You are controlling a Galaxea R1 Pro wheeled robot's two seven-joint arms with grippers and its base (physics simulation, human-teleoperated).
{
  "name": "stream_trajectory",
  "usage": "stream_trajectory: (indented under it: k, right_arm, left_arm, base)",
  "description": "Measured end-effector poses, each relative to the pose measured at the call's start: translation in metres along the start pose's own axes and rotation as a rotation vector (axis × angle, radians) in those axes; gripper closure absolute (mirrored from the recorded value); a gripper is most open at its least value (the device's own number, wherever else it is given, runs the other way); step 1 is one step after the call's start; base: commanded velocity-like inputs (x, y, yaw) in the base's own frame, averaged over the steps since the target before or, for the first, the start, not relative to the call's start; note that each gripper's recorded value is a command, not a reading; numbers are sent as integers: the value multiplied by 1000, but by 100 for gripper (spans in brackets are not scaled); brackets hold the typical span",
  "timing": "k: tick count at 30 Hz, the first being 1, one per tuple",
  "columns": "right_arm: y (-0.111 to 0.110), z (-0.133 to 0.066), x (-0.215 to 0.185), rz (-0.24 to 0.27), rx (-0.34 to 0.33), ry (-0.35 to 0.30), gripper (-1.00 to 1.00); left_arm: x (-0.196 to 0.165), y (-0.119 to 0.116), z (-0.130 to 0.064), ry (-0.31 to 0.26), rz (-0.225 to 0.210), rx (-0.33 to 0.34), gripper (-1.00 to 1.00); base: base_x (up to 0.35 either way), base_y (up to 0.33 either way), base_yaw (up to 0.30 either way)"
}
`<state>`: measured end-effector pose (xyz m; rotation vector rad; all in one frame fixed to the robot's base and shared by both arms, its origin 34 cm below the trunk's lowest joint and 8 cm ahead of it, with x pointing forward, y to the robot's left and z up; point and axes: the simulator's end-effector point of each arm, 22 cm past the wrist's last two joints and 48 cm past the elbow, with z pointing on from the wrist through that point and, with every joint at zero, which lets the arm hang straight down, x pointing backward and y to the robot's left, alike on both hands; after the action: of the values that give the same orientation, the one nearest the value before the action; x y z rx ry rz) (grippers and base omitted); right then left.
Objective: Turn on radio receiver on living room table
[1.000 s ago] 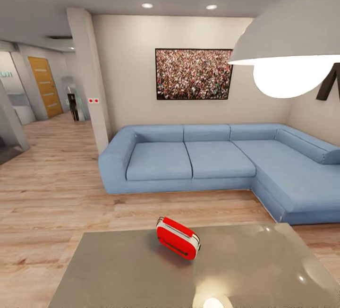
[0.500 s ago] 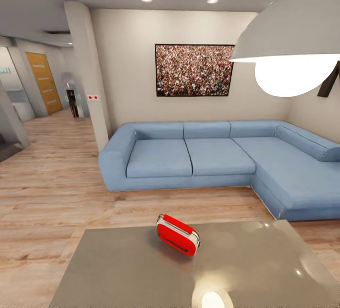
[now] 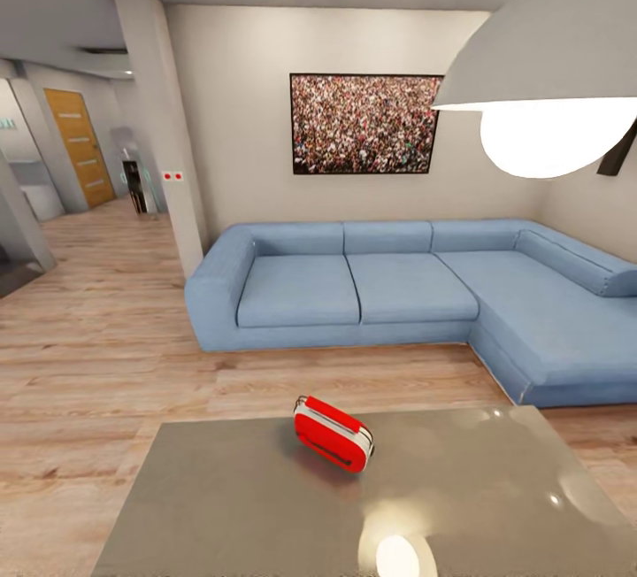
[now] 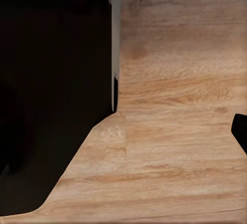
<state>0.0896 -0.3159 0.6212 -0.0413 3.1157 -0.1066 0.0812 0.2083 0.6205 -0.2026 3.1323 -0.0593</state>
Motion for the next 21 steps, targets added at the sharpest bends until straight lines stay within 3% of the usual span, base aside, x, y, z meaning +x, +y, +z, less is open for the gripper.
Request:
stream_trajectory:
  k: [21]
  right_arm:
    - [0, -1, 13, -2, -1, 34, -100]
  left_arm:
    - [13, 1, -1, 34, -1, -4, -100]
  base:
    - [0, 0, 0]
